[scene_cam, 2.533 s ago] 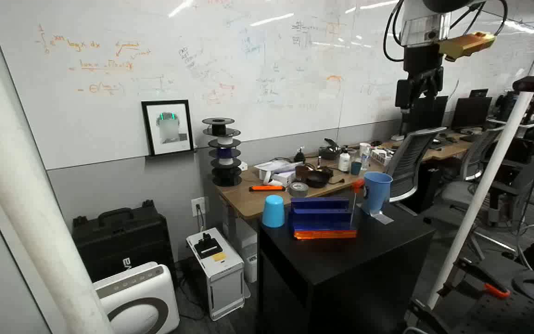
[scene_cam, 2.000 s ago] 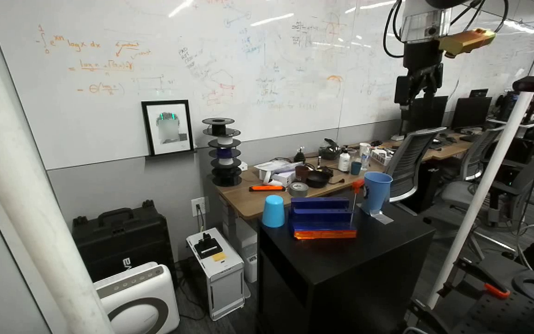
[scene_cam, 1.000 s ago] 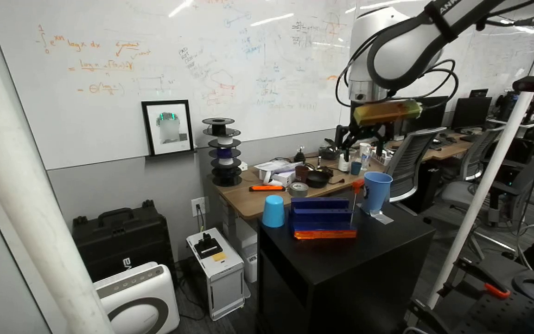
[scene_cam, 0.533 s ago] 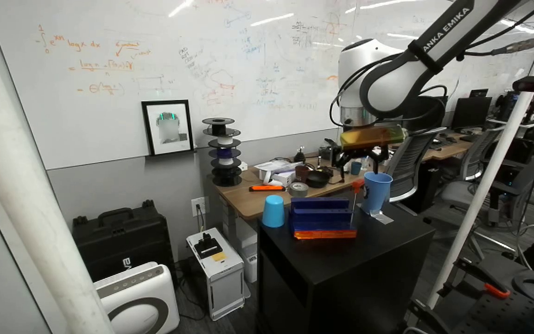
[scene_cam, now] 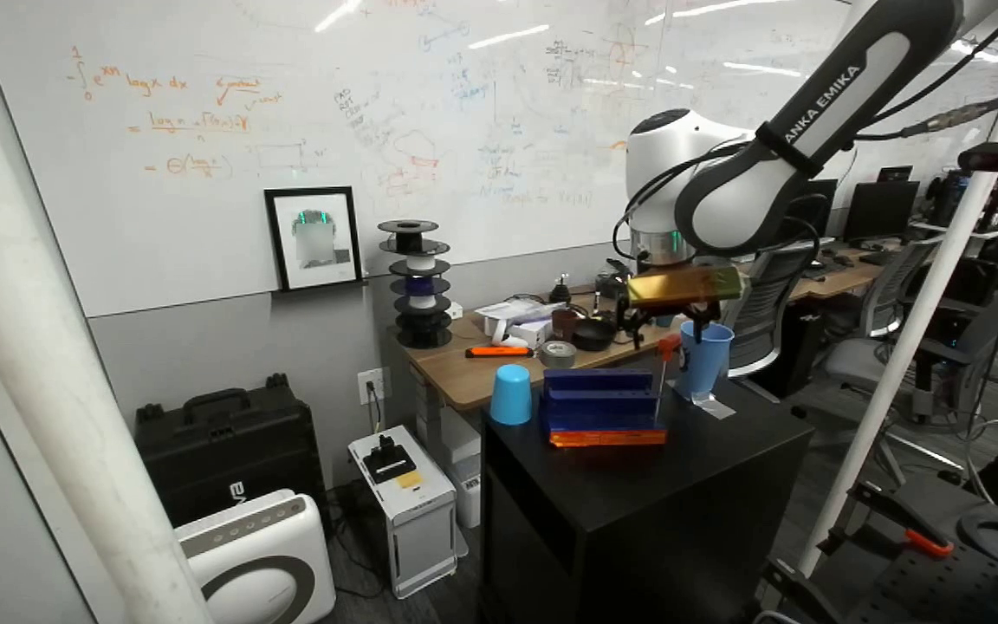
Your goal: Put the orange objects inside the blue cup on the right
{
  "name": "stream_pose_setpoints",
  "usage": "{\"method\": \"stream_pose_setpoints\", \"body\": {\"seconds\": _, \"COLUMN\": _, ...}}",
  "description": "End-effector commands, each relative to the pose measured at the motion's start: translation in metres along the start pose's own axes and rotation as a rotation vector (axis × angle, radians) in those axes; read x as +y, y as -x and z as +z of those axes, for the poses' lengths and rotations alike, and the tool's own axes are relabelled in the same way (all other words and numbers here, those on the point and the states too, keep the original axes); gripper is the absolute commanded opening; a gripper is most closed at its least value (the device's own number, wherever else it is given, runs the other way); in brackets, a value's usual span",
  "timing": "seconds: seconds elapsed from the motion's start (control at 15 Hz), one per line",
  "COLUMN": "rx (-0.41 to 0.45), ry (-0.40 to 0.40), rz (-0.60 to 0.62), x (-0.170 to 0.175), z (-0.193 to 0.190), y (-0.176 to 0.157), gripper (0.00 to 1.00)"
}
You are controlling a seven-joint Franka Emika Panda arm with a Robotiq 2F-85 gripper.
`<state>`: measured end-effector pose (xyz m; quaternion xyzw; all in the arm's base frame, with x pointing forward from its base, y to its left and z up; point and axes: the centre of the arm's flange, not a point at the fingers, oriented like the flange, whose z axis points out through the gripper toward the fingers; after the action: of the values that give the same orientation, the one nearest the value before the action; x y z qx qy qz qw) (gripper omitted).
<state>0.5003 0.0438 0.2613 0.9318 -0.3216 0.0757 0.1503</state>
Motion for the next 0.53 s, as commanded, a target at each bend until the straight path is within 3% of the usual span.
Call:
{"method": "stream_pose_setpoints", "body": {"seconds": 0.0, "rx": 0.050, "ry": -0.016, "rz": 0.011, "x": -0.0073, "z": 0.0075, "y": 0.0001, "gripper": 0.74}}
{"method": "stream_pose_setpoints", "body": {"seconds": 0.47, "rx": 0.082, "ry": -0.011, "rz": -0.039, "x": -0.0121, "z": 0.0027, "y": 0.0083, "gripper": 0.20}}
